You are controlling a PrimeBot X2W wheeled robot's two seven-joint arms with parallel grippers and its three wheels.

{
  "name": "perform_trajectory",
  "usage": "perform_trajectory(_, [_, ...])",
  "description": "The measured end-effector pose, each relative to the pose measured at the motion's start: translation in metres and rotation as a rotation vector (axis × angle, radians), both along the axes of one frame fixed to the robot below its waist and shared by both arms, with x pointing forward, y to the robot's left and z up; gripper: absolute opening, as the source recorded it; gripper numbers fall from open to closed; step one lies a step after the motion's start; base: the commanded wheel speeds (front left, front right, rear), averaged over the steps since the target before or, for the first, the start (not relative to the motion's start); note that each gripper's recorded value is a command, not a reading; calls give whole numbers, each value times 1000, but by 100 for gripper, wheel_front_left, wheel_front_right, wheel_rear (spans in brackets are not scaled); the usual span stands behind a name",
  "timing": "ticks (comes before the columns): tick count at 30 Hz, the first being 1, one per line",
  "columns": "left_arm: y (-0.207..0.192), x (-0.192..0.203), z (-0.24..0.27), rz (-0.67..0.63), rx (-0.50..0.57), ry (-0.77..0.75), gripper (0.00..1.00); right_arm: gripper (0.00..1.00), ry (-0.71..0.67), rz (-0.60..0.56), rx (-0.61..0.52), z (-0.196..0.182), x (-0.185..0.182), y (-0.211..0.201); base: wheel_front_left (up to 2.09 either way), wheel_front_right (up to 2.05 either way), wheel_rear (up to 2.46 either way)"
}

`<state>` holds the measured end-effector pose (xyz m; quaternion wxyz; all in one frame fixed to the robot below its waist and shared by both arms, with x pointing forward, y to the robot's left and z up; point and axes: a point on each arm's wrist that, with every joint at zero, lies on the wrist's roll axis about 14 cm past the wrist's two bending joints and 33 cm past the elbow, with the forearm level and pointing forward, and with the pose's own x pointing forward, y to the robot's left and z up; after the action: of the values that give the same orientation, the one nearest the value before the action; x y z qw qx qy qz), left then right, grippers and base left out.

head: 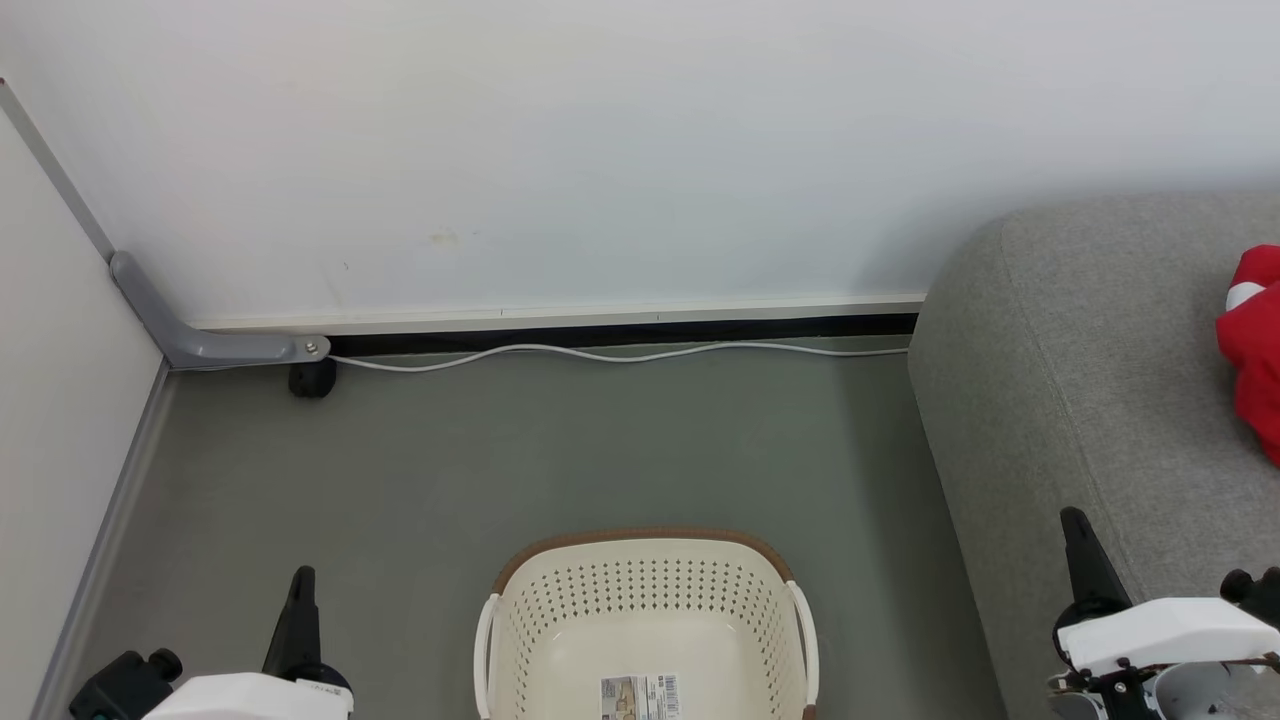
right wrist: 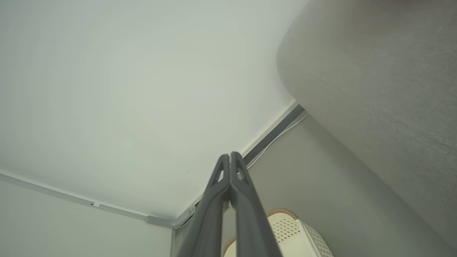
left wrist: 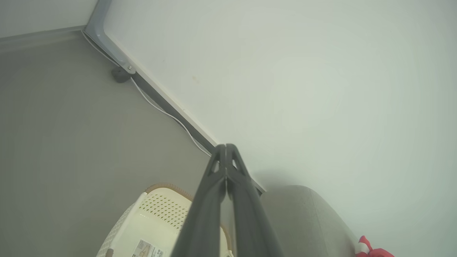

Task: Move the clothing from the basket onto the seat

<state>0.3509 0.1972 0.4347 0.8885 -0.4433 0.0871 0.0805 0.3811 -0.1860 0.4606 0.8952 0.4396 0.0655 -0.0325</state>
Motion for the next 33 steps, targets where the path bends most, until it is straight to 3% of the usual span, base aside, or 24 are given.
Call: perform_trajectory(33, [-5, 12, 18, 27, -351, -60, 0, 0, -35, -64, 354, 13, 2, -11, 0, 0, 0])
